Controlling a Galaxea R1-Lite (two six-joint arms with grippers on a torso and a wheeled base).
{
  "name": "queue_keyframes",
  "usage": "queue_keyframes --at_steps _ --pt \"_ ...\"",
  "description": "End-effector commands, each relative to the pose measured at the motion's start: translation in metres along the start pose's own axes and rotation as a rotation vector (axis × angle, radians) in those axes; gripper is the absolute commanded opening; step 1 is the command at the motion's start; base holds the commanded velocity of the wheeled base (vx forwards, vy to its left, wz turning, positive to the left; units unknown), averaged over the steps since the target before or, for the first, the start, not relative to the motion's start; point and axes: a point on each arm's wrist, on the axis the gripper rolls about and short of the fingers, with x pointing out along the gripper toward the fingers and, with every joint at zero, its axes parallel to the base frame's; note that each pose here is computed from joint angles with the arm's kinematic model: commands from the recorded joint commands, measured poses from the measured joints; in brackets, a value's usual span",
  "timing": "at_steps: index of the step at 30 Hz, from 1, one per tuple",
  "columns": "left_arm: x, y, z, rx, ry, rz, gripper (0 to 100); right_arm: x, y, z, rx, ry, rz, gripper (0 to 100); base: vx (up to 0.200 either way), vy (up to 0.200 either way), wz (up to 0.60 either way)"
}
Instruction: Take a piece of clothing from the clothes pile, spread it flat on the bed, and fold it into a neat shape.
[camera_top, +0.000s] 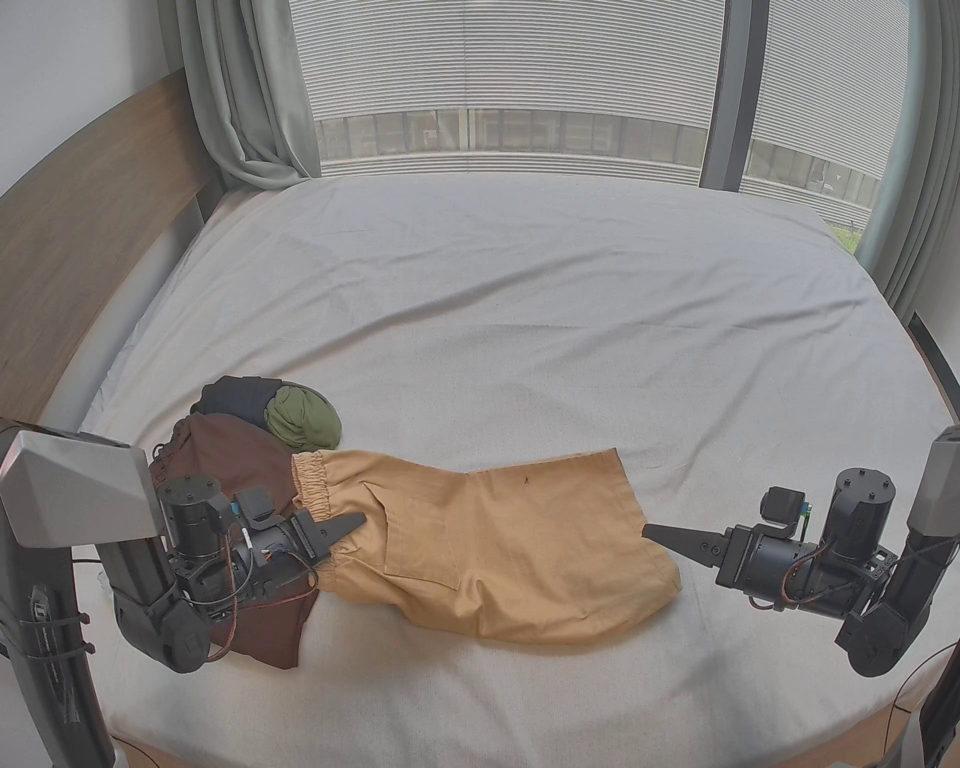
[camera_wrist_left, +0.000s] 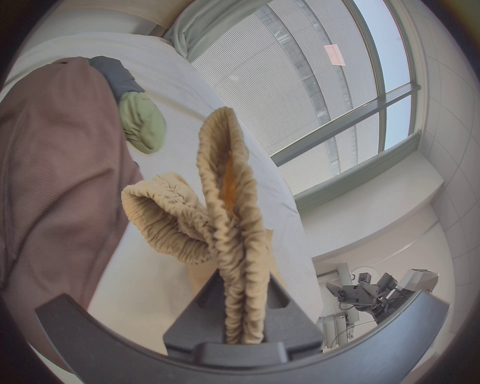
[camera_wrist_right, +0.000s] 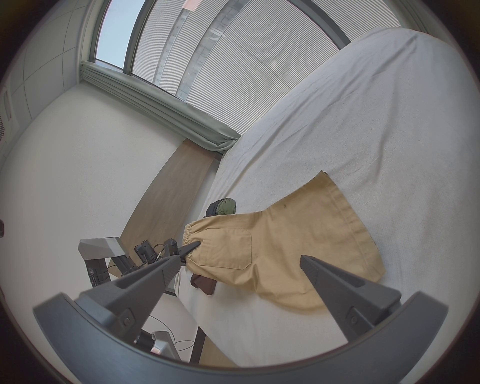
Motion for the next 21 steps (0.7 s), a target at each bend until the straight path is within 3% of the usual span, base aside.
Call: queue_keyframes --at_steps 1,9,21 --pt "0.016 -0.025 -0.003 0.020 0.010 -0.089 0 0.001 -0.001 0.000 0.002 0.003 -0.002 100 0.000 0.000 0.00" --pt "0.042 -0.055 -0.010 0.031 0.034 -0.203 0 0.001 -0.001 0.000 0.001 0.002 -0.001 100 0.000 0.000 0.00" --pt "0.061 -0.074 -0.020 0.043 0.075 -0.255 0 0.002 -0.001 0.002 -0.002 -0.009 -0.001 100 0.000 0.000 0.00"
